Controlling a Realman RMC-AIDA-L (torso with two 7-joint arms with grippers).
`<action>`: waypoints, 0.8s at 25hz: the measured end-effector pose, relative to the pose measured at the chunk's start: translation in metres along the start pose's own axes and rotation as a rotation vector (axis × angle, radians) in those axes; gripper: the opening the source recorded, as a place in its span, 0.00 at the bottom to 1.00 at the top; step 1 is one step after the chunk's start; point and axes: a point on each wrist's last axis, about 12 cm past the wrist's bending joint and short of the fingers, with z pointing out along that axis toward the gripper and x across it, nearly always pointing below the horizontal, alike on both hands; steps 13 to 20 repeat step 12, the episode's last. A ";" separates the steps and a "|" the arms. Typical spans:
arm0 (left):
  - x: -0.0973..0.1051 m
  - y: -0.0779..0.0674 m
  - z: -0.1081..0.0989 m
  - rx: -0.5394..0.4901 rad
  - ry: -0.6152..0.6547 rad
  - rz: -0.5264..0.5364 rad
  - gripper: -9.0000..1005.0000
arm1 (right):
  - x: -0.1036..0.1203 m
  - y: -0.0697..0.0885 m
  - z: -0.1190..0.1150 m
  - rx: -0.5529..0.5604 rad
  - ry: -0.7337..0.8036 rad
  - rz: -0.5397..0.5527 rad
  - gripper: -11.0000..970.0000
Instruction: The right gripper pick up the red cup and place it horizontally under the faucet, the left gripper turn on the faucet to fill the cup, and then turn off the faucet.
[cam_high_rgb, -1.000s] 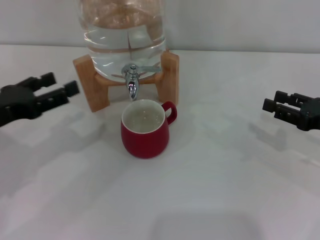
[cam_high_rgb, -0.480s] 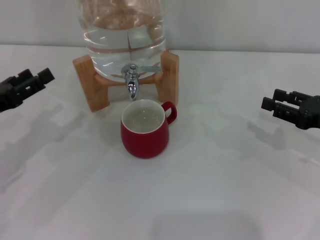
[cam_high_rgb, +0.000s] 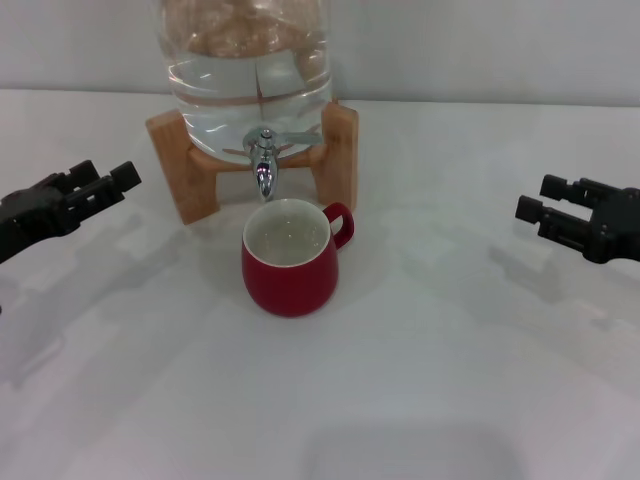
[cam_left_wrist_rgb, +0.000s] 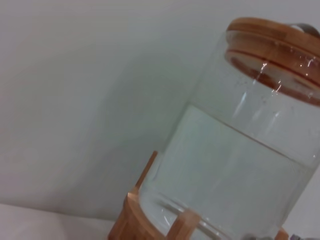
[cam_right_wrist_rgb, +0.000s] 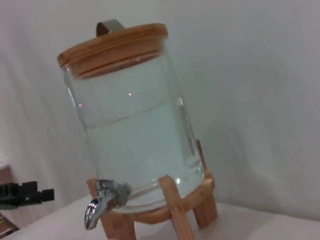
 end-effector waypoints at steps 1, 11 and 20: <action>0.000 0.000 0.000 0.000 0.002 0.000 0.88 | 0.000 0.001 0.000 0.000 -0.012 -0.012 0.58; 0.002 -0.001 0.001 0.007 -0.001 -0.009 0.88 | 0.010 0.018 0.003 -0.009 -0.090 -0.286 0.58; 0.002 -0.002 0.002 0.013 -0.002 -0.010 0.88 | 0.011 0.018 0.003 -0.007 -0.081 -0.298 0.58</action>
